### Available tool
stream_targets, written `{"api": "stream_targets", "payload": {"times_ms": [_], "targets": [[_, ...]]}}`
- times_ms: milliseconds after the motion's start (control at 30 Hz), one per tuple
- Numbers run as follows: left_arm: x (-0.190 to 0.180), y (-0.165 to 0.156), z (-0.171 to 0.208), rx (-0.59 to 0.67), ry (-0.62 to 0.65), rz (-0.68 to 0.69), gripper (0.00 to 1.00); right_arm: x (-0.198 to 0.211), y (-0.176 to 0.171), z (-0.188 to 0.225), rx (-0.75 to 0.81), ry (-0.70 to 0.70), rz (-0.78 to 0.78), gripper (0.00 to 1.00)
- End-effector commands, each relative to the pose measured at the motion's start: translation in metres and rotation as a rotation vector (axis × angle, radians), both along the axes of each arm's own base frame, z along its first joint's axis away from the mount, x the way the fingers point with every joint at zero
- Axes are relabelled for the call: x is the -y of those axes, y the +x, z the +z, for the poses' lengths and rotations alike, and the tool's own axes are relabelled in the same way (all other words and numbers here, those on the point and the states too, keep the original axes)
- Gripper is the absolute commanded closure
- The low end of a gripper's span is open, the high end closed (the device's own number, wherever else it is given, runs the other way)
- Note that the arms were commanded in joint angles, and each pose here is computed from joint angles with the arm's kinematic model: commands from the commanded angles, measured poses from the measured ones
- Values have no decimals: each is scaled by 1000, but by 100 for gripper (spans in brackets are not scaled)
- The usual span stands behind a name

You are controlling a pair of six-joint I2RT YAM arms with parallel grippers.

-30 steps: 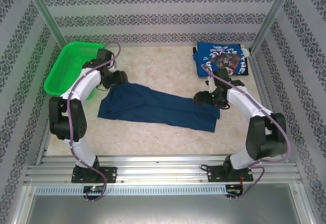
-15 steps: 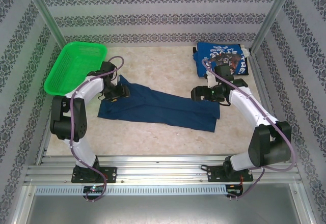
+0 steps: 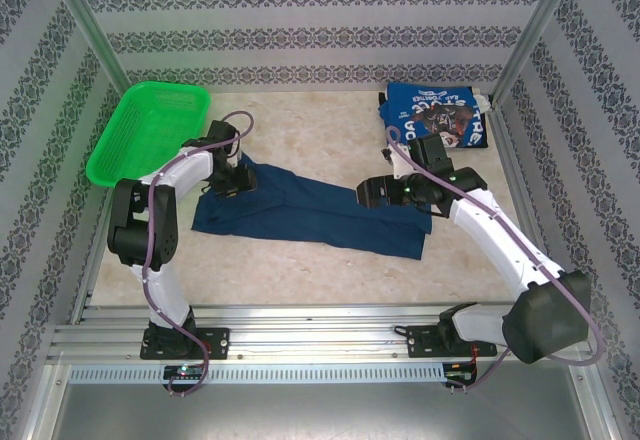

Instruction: Fold and stack the t-shirts

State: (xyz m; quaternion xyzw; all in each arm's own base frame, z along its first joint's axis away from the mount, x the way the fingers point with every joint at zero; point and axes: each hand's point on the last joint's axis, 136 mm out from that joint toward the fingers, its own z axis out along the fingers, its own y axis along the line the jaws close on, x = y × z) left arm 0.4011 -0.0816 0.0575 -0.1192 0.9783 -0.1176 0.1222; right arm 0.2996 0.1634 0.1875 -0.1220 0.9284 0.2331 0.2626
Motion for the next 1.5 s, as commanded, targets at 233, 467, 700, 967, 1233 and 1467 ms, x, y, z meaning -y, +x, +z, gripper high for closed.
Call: {"api": "stream_targets", "payload": {"times_ms": [233,467,700,967,1233,1467], "targets": [[7,-8,4,22,47,-40,88,-12,-7,24,33,22,17,2],[20,-40,17,72,35,-57,96,-3,-9,26,56,-9,-32,2],[30,-95,8,72,2,-3,94,5,-4,4,1,-37,-76,2],[17,-127,-3,58,9,89,50,49,7,-41,-183,-92,-269,2],[1,-81,62,168,48,226,24,93,4,-96,-427,-172,-456,2],[-31,-17,23,75,173,358,29,97,8,-144,-584,-191,-538,7]]}}
